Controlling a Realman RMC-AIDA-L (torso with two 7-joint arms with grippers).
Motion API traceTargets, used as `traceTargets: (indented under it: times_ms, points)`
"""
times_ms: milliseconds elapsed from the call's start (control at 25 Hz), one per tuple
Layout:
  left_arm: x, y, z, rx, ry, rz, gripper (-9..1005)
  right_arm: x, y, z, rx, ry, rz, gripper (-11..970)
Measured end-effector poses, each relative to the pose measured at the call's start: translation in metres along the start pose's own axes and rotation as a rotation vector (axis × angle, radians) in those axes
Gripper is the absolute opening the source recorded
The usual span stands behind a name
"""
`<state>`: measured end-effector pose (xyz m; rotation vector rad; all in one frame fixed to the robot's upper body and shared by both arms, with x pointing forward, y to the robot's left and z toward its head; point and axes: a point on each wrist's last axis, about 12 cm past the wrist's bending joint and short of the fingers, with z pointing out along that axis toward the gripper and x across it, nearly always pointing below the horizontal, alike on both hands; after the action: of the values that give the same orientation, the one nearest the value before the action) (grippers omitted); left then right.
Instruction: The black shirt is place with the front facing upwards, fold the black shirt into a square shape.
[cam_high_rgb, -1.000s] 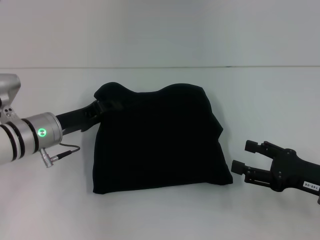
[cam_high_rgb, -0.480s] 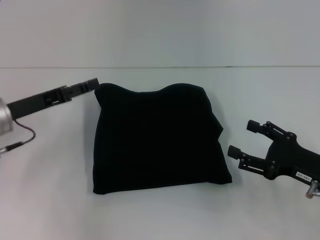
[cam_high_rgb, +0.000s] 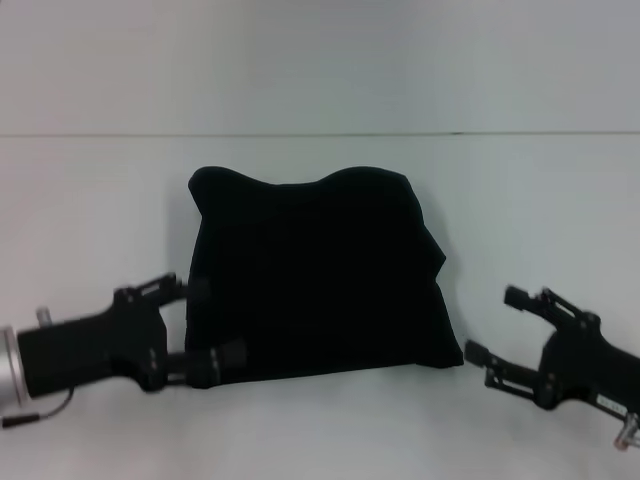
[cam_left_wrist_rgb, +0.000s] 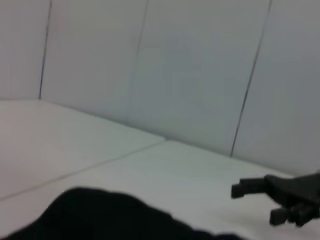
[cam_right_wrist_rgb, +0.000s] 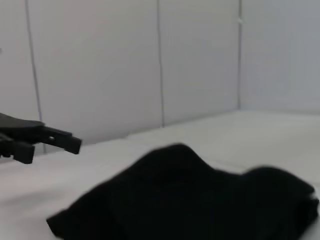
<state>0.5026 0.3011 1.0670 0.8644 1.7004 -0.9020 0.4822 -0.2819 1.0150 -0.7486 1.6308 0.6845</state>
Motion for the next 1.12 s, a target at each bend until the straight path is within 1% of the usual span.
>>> traceTargets:
  times_ms: [160,320,480,720,1120]
  points:
    - [0.020,-0.006,0.002,-0.076,0.027,-0.013,962,0.011,0.004,-0.008,0.035,0.036,0.016,942]
    - [0.027,-0.007,0.004,-0.099,0.043,-0.039,961,0.013,0.005,-0.009,0.038,0.040,0.017,942]
    - [0.029,-0.006,0.003,-0.103,0.046,-0.046,961,0.013,0.006,-0.008,0.027,0.045,0.008,940]
    - [0.035,-0.003,0.001,-0.143,0.090,-0.045,961,0.012,0.006,-0.005,0.010,0.056,-0.003,942]
    - [0.034,-0.001,-0.002,-0.147,0.087,-0.042,961,0.012,0.006,-0.004,0.007,0.058,-0.005,942]
